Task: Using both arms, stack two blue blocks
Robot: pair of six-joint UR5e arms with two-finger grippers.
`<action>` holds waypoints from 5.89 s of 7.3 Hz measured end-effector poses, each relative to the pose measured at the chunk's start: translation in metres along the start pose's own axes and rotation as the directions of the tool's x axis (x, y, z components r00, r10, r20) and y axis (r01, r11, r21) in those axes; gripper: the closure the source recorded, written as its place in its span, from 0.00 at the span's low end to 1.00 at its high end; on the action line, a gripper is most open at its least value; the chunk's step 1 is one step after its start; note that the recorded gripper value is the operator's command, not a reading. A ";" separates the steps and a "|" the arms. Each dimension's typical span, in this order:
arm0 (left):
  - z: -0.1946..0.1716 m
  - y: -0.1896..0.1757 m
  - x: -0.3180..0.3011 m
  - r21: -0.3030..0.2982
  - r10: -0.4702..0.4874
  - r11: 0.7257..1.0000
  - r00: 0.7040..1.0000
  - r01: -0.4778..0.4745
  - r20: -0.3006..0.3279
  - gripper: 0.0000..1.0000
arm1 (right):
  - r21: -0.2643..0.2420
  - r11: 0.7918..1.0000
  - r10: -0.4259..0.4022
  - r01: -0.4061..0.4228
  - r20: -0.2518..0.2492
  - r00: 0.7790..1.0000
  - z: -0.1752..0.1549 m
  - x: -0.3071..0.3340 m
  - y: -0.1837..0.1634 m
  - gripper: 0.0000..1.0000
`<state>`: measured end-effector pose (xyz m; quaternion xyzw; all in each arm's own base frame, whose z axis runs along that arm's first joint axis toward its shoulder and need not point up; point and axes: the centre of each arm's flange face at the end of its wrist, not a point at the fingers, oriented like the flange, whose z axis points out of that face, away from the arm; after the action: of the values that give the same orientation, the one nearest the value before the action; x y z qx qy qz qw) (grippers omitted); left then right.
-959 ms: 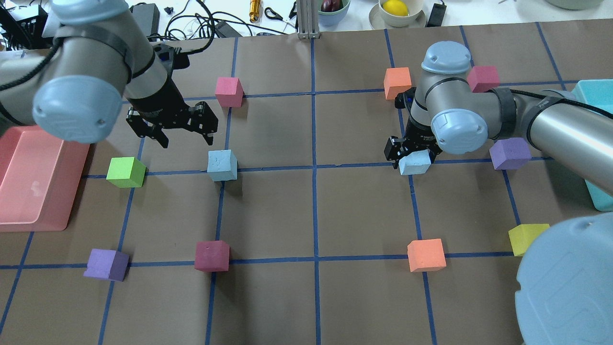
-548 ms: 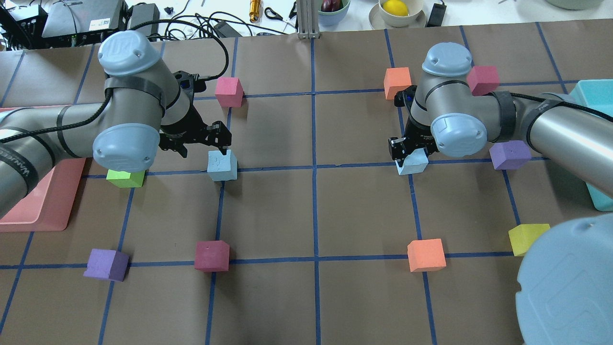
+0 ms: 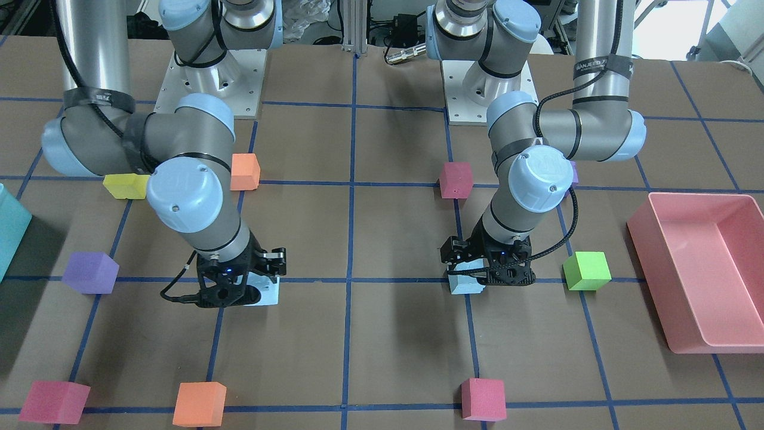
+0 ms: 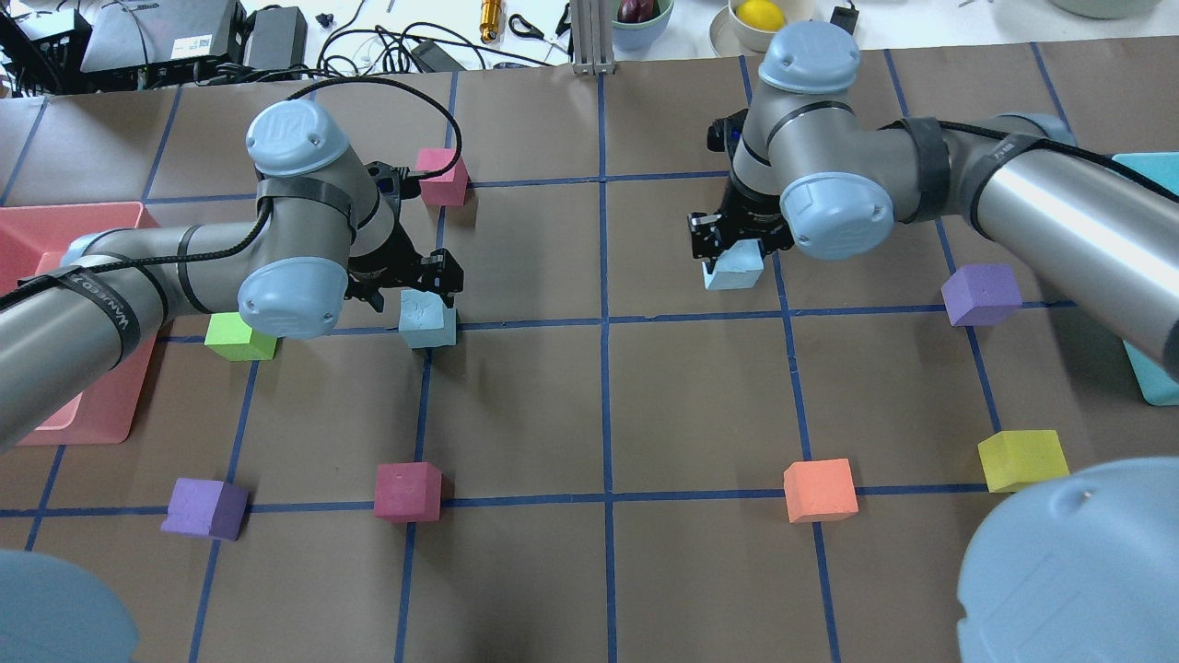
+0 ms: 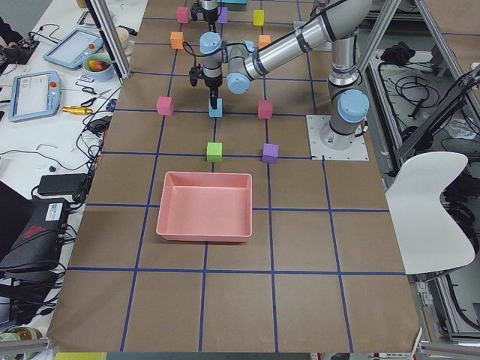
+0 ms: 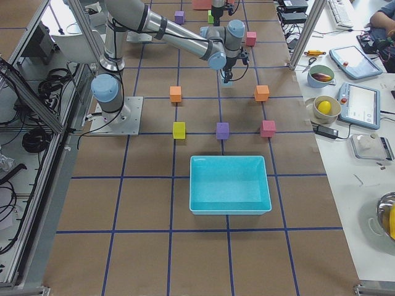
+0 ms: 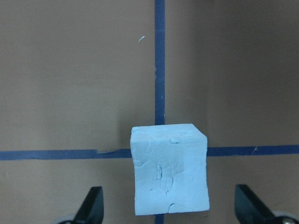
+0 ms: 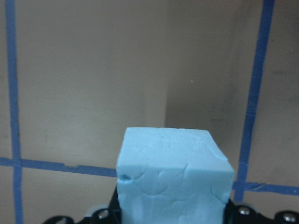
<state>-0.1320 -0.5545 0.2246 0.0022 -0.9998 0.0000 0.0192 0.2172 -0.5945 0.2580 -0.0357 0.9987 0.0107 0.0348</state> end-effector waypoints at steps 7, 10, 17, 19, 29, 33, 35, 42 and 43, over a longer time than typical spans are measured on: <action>0.025 -0.007 0.003 0.013 0.017 1.000 1.000 -0.017 0.007 1.00 | -0.037 0.999 0.025 -0.025 -0.001 1.000 0.049 -0.134 -0.010 0.98; 0.012 -0.010 0.002 0.025 0.012 1.000 1.000 -0.013 0.009 1.00 | -0.059 0.998 0.013 -0.014 -0.010 1.000 0.058 -0.143 -0.002 0.16; -0.068 -0.046 0.023 -0.024 -0.007 1.000 1.000 0.007 0.003 1.00 | -0.080 0.990 0.115 -0.118 -0.036 0.993 0.036 -0.120 0.006 0.00; -0.091 -0.046 0.071 -0.019 -0.037 0.999 0.999 0.037 0.003 1.00 | -0.082 0.978 0.190 -0.192 -0.031 0.981 -0.031 -0.066 -0.005 0.00; -0.031 -0.019 0.235 0.025 -0.062 0.998 0.996 0.064 -0.056 1.00 | -0.078 0.991 0.101 -0.107 -0.080 0.992 -0.226 0.090 0.079 0.00; -0.009 -0.018 0.239 0.002 -0.064 0.998 0.997 0.064 -0.047 0.00 | -0.063 0.993 0.096 -0.101 -0.074 0.993 -0.237 0.083 0.103 0.00; -0.031 -0.022 0.240 0.034 -0.054 0.998 0.997 0.056 -0.063 0.00 | -0.056 0.994 0.088 -0.092 -0.073 0.993 -0.240 0.078 0.108 0.00; -0.269 0.031 0.042 -0.009 0.073 0.997 0.997 -0.073 -0.009 0.00 | -0.051 0.997 0.058 -0.062 -0.078 0.995 -0.242 0.066 0.112 0.00; -0.282 0.051 0.024 0.002 0.058 0.998 0.998 -0.058 0.023 0.00 | -0.051 0.997 0.057 -0.061 -0.078 0.995 -0.243 0.066 0.113 0.00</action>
<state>-0.1455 -0.5036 0.5075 -0.0267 -0.9996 0.0021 0.0075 0.1266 -0.4927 0.4977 -0.0074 0.9993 0.0370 -0.0049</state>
